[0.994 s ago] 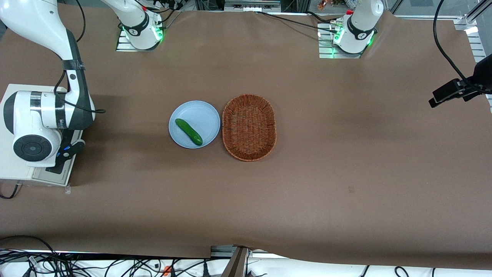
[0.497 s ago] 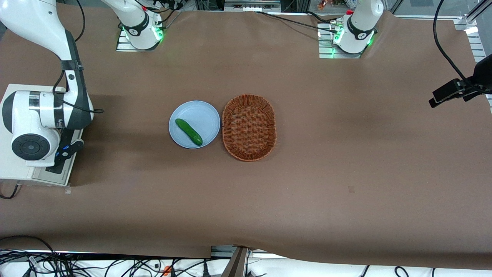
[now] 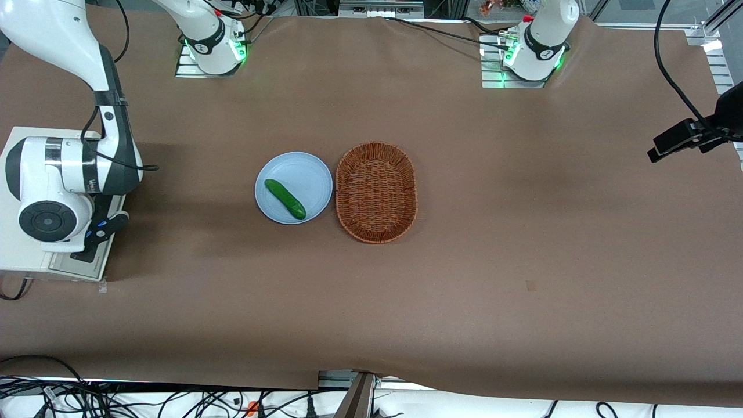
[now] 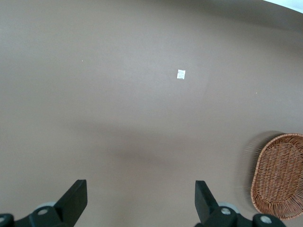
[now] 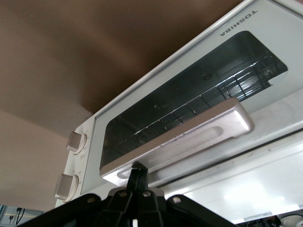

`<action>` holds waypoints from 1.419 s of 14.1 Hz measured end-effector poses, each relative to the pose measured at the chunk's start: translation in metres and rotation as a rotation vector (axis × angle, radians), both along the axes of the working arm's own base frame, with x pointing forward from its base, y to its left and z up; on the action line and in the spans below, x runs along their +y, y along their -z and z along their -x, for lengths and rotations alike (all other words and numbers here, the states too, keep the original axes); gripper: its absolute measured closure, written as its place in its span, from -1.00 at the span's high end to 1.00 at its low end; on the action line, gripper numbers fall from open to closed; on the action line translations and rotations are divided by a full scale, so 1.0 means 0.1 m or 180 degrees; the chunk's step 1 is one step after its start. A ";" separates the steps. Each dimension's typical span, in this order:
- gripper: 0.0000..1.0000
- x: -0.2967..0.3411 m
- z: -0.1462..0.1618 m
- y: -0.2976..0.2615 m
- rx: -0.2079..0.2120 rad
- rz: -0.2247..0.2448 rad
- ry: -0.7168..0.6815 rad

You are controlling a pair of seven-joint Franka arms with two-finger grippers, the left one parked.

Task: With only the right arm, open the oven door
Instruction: 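Align the right gripper with the silver door handle, then pull the handle with the right gripper, swinging the door down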

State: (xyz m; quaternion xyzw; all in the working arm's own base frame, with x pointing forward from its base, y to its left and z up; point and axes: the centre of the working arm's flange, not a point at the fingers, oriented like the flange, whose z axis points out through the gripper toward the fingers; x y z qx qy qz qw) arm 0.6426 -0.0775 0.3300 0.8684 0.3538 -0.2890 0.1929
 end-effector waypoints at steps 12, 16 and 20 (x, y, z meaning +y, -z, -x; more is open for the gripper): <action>-0.98 0.50 -0.03 0.20 -0.0230 -0.0333 0.0279; -0.98 0.61 -0.05 0.36 -0.0307 -0.0513 0.0460; -0.98 0.67 -0.07 0.55 -0.0364 -0.0684 0.0700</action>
